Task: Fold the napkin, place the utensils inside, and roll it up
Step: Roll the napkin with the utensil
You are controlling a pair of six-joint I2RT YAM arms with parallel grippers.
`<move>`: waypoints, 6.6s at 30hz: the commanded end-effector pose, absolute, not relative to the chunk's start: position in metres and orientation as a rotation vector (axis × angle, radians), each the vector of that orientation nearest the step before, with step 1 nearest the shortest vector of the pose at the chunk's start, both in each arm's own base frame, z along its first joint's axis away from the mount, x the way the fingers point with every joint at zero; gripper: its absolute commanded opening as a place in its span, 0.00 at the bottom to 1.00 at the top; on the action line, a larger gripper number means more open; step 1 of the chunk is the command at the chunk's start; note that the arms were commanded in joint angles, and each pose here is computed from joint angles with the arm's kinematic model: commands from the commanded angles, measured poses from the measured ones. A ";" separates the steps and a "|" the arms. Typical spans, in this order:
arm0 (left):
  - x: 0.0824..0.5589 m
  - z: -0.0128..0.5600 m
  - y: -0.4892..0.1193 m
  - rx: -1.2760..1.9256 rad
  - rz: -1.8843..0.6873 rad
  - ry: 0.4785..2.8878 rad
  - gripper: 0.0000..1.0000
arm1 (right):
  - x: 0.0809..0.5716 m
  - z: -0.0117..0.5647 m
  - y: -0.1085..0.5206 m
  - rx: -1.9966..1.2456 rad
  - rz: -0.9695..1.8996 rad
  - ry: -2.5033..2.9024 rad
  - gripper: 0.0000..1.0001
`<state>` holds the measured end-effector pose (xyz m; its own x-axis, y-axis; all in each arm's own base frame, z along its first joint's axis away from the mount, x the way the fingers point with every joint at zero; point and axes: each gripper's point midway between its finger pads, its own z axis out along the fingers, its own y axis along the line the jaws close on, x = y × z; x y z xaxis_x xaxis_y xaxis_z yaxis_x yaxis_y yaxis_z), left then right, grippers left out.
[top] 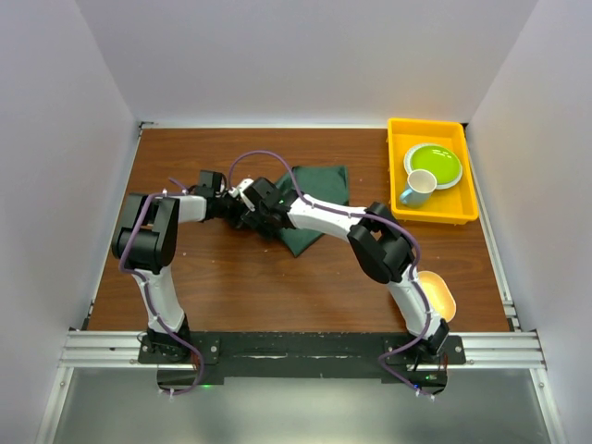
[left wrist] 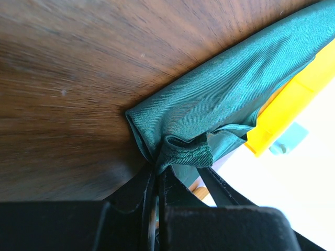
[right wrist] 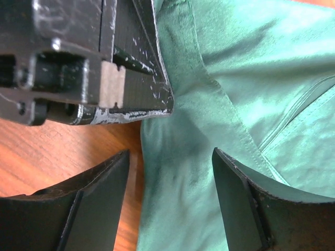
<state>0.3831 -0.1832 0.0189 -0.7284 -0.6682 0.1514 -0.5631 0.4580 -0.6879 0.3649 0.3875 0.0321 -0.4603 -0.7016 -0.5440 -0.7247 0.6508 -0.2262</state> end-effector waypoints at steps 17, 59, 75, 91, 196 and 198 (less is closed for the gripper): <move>0.385 0.047 -0.181 -1.067 -1.222 2.513 0.00 | 0.338 -0.024 0.361 -1.022 0.148 2.440 0.36; 0.372 0.089 -0.199 -0.451 -1.131 2.501 0.34 | 0.359 -0.021 0.345 -0.162 1.493 2.689 0.00; 0.359 0.113 -0.179 -0.463 -1.079 2.468 0.38 | 0.336 0.021 0.352 -0.612 0.827 2.767 0.36; 0.336 0.104 -0.135 -0.560 -1.082 2.453 0.40 | 0.306 0.077 0.356 -0.996 0.288 2.542 0.76; 0.316 -0.004 -0.220 -1.310 -1.133 2.647 0.01 | 0.306 0.053 0.350 -1.051 0.709 2.552 0.00; 0.315 -0.002 -0.221 -1.310 -1.139 2.651 0.00 | 0.307 0.056 0.349 -1.068 0.688 2.542 0.00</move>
<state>0.3196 -0.2282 0.0160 -0.6882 -0.6499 0.3225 -0.6614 0.3791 -0.6472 0.2999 0.3487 0.0268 -0.7318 -0.5616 -0.3860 -0.6807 0.6305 0.3731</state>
